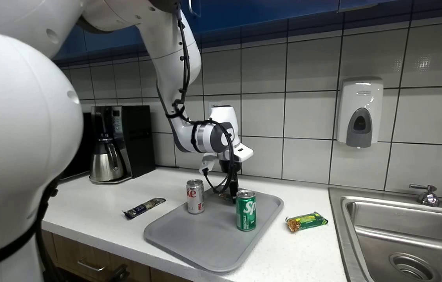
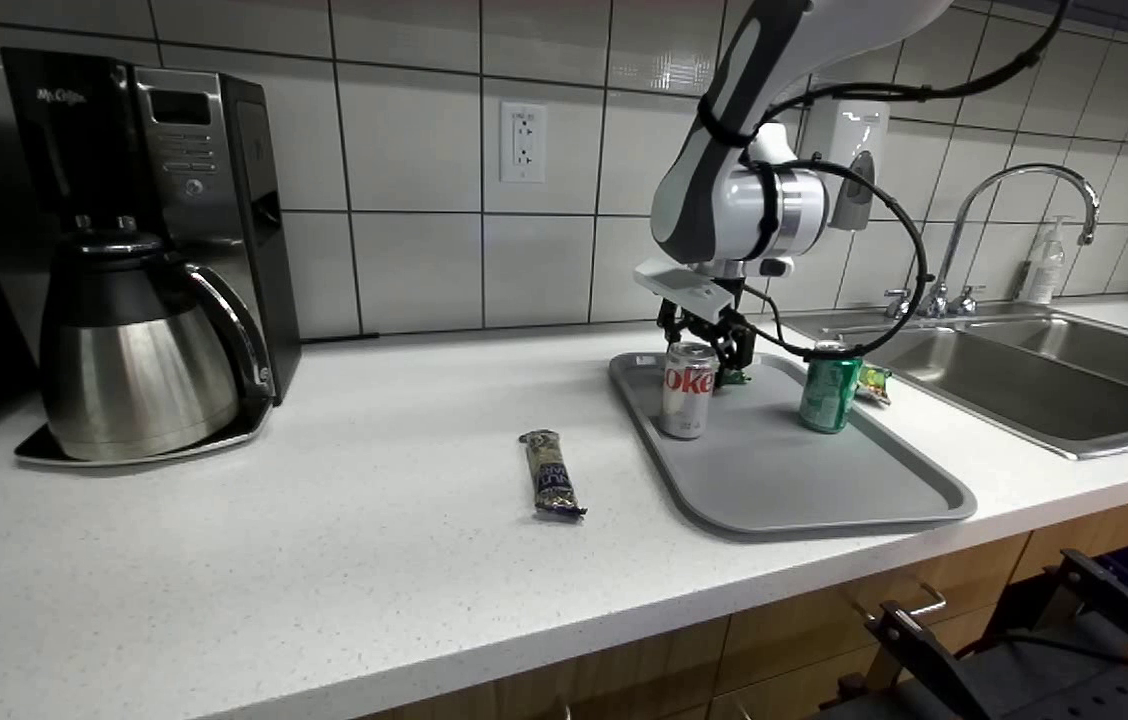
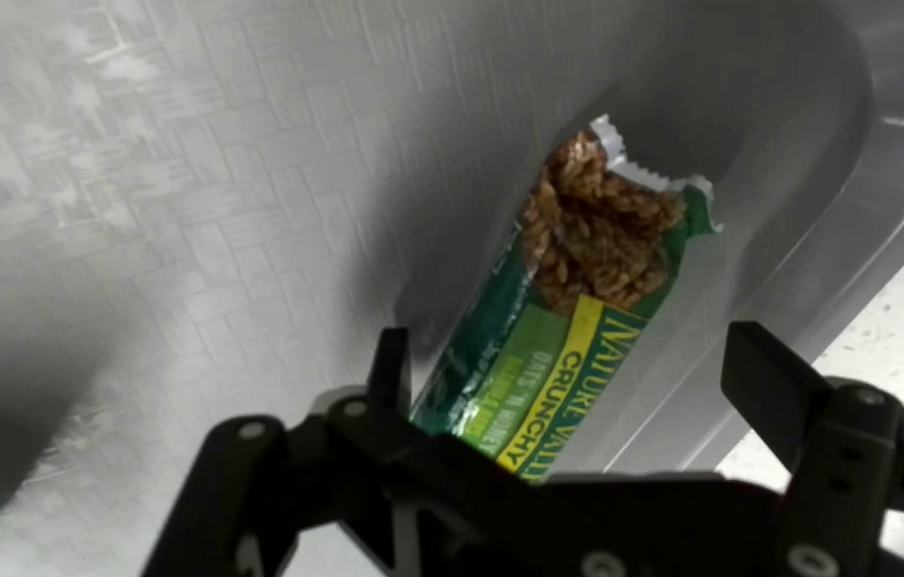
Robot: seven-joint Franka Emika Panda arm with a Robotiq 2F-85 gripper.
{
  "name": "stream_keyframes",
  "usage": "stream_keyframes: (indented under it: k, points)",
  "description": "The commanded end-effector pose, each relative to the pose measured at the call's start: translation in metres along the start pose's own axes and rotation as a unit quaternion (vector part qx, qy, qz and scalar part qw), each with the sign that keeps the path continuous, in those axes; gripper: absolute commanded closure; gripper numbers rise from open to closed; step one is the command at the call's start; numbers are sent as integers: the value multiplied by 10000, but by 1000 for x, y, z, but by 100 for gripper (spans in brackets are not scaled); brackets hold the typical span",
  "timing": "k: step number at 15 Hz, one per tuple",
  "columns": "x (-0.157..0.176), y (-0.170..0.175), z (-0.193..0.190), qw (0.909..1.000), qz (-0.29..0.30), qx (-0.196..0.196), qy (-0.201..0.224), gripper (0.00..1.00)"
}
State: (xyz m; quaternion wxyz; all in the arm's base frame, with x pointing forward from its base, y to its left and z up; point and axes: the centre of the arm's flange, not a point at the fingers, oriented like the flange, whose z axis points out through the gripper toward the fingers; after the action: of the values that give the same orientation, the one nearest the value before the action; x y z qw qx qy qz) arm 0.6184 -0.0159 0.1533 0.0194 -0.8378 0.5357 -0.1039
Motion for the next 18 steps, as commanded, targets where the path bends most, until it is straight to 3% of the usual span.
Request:
stream_keyframes:
  k: [1,2,3,5,12,18]
  points:
    - [4,-8,-2,9999,93,-16,-115,0]
    - [4,-8,-2,9999,99,-9,-116,0]
    - [4,-8,-2,9999,107,-1,-119,25]
    - [5,-8,-2,9999,112,3,-114,30]
    - [8,-7,-3,9999,131,2,-108,83]
    - [9,-7,-8,9999,119,40,-91,86]
